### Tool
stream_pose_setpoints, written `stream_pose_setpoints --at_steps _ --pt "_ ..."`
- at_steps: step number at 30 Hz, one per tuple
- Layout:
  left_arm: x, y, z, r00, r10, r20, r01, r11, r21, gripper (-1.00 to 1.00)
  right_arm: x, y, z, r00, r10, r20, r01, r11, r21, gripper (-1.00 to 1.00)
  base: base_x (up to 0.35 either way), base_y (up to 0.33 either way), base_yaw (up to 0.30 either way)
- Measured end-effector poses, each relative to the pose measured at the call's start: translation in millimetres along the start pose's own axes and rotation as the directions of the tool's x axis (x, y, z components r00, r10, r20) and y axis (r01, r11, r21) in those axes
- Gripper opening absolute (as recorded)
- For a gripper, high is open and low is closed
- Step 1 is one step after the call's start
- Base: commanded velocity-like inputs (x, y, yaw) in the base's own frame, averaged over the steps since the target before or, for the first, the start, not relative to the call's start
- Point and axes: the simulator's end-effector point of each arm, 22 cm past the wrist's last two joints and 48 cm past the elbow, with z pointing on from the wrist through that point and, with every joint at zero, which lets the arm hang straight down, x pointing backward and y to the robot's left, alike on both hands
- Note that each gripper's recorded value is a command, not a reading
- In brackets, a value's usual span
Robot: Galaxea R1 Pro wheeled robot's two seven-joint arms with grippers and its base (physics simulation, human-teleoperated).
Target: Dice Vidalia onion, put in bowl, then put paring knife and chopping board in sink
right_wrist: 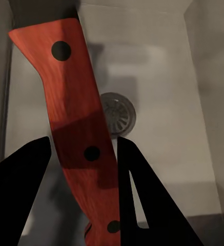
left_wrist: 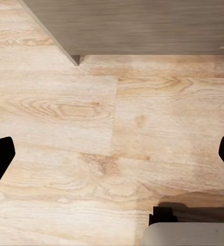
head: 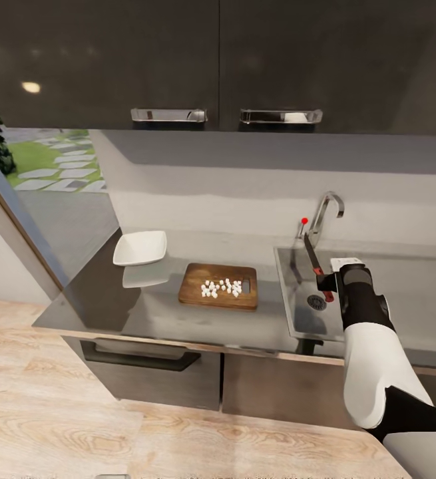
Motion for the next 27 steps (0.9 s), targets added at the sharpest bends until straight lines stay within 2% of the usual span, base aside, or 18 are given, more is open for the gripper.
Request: stream_pose_setpoints --at_steps 27 --pt "20 -2 0.7 0.999 0.009 -0.043 -0.008 1.000 0.005 1.00 21 4 22.3 0.999 -0.010 -0.043 0.010 1.000 0.002 -1.00 0.000 0.000 0.000"
